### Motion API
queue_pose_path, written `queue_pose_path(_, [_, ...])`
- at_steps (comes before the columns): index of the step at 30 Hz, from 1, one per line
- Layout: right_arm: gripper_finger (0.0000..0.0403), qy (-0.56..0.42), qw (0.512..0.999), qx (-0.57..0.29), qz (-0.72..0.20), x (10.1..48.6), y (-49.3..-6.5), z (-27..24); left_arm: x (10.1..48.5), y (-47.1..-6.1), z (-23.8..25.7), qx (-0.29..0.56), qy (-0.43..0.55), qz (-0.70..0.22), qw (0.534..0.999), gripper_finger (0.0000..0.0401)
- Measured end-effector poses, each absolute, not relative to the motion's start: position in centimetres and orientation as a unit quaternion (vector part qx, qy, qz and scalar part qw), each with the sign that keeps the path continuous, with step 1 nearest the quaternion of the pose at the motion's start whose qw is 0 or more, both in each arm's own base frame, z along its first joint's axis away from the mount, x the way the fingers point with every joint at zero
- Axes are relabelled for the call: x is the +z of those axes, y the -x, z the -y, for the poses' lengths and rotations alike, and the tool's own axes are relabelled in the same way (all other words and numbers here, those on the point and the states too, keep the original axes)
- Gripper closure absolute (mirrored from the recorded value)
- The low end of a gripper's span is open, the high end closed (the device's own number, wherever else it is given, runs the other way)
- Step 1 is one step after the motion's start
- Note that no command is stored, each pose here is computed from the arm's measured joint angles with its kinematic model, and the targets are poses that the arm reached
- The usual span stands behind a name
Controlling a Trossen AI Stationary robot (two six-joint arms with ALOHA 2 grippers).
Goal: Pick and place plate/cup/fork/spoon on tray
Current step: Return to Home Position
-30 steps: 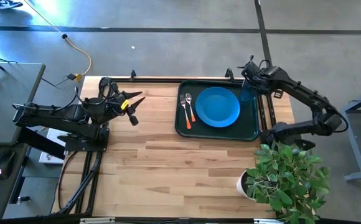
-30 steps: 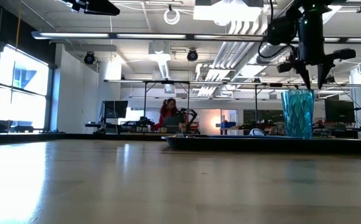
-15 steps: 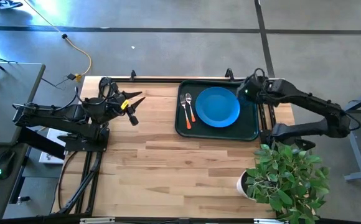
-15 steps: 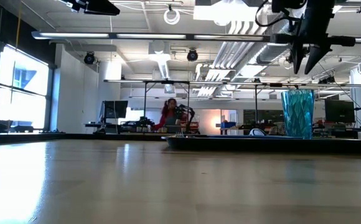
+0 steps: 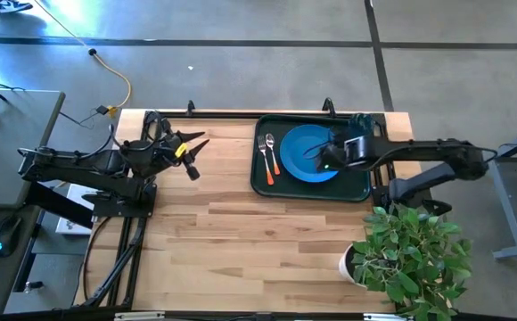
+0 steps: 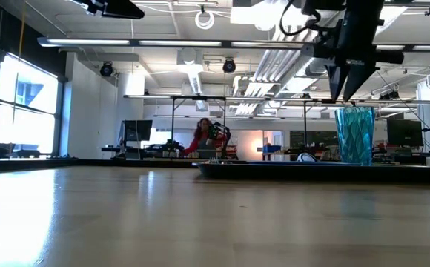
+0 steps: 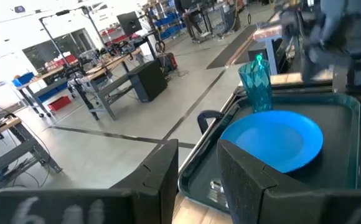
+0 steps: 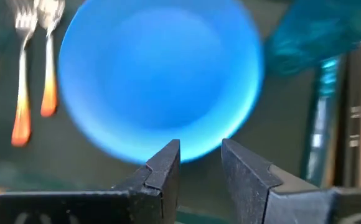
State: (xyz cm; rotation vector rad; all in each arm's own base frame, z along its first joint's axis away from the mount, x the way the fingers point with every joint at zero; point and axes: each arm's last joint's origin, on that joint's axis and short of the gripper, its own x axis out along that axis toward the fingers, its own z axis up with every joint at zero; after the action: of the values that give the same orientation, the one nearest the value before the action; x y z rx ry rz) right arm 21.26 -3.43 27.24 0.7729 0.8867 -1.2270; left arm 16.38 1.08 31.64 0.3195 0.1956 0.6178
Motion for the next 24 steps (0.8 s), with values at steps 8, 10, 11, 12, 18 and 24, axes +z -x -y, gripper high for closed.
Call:
queue_pose_path(8, [0.0293, -0.349, 0.713, -0.430, -0.430, 25.9, -24.6, 1.8, 31.7, -16.9, -0.9, 0.272, -0.155, -0.085, 0.946, 0.0298])
queue_pose_path(10, [0.0293, -0.349, 0.732, -0.408, -0.419, 25.9, -25.2, 1.3, 31.7, -17.1, -0.9, 0.269, -0.156, -0.080, 0.947, 0.0298])
queue_pose_path(11, [0.0293, -0.349, 0.741, -0.399, -0.413, 26.0, -25.4, 1.1, 31.7, -17.2, -0.9, 0.267, -0.158, -0.081, 0.947, 0.0298])
queue_pose_path(12, [0.0293, -0.347, 0.750, -0.390, -0.407, 26.1, -25.7, 0.8, 31.6, -17.3, -0.9, 0.266, -0.162, -0.086, 0.946, 0.0298])
queue_pose_path(18, [0.0293, -0.317, 0.812, -0.339, -0.354, 26.8, -27.1, -0.8, 31.4, -17.8, -0.8, 0.266, -0.166, -0.087, 0.946, 0.0298])
queue_pose_path(24, [0.0293, -0.222, 0.865, -0.320, -0.316, 26.8, -28.5, -2.8, 31.4, -18.4, -0.7, 0.237, -0.161, -0.076, 0.955, 0.0298])
